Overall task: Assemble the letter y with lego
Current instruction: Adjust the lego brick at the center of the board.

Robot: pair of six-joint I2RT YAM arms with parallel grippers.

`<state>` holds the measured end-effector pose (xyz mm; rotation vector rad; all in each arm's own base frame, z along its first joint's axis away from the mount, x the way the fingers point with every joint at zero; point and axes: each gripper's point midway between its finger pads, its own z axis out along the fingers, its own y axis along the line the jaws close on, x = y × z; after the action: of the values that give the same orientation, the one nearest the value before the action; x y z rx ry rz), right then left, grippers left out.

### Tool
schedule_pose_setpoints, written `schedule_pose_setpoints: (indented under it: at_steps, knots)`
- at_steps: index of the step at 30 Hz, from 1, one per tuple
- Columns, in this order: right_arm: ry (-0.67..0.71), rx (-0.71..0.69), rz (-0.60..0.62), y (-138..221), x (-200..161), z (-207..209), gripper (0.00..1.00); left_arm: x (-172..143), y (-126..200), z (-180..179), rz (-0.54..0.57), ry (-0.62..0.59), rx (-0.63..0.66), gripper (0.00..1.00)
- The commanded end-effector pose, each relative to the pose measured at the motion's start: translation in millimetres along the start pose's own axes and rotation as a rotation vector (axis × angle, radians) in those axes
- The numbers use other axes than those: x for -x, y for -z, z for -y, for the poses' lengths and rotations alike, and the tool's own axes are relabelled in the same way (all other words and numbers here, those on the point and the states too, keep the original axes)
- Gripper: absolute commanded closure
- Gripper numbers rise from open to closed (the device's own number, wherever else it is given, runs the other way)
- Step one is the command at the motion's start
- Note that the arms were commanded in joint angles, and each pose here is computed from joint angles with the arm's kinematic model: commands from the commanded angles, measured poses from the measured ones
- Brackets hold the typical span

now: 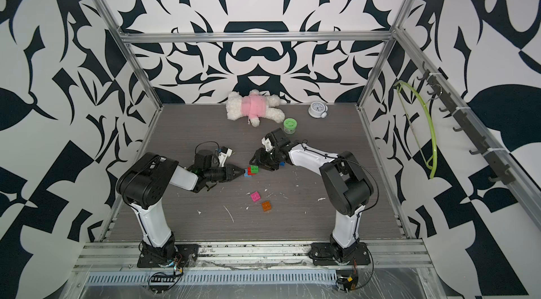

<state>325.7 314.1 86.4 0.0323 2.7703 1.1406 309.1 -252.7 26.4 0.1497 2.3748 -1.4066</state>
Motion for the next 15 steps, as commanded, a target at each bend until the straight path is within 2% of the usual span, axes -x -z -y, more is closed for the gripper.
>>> schedule_pose_setpoints:
  at_steps: [1,15]
  knots:
    - [0.013,0.042,-0.008,-2,-3,-12,0.49,-36,1,-28,-0.095,0.111,0.107,0.73]
    - [0.003,0.038,-0.005,-3,-5,-13,0.5,-26,4,-7,-0.078,0.108,0.05,0.5]
